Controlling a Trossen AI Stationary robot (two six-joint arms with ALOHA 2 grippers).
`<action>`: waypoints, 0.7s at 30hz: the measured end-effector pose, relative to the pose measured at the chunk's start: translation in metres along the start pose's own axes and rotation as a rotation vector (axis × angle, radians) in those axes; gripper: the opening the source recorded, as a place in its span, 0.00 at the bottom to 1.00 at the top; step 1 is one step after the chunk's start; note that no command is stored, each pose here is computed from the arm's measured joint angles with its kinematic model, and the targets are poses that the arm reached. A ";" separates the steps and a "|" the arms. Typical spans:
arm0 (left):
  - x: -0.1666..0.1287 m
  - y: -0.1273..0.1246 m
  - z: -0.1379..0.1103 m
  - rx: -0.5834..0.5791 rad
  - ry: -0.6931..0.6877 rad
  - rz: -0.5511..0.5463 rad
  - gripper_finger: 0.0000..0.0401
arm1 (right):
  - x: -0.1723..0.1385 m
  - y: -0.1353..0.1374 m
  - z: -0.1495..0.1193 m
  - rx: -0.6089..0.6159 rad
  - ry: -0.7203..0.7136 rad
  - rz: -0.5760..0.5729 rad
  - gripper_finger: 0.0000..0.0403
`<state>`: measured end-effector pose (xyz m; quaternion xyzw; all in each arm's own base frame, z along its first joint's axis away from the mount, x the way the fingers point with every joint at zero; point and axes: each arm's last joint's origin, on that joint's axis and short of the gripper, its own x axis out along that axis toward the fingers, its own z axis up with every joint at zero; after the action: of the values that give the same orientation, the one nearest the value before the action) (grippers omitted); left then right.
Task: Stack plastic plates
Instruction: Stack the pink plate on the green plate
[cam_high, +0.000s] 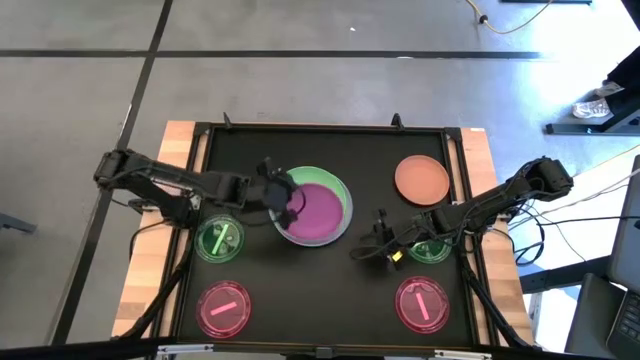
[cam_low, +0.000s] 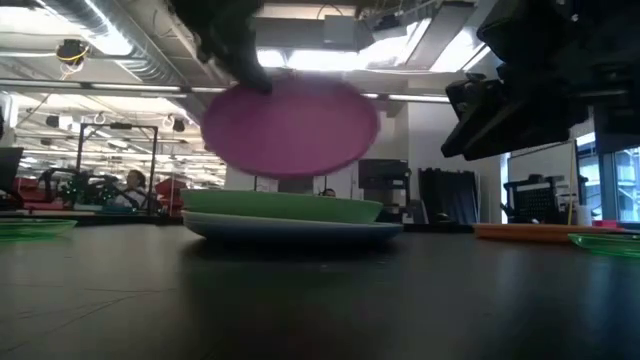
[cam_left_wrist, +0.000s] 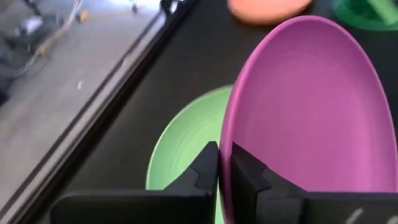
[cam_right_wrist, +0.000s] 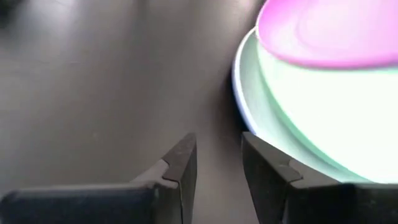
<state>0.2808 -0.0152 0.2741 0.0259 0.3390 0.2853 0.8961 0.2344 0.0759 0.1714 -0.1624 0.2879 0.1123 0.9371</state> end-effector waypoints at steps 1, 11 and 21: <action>0.006 0.005 -0.001 -0.002 0.031 0.009 0.04 | 0.000 -0.001 0.000 0.000 -0.001 -0.017 0.29; 0.062 0.017 -0.014 -0.079 0.217 0.040 0.06 | 0.002 -0.024 -0.004 0.059 0.011 -0.114 0.29; 0.094 0.014 -0.031 -0.086 0.324 0.094 0.16 | 0.003 -0.026 -0.005 0.096 0.002 -0.030 0.29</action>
<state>0.3118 0.0416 0.1974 -0.0432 0.4647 0.3415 0.8158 0.2420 0.0502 0.1722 -0.1216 0.2912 0.0844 0.9451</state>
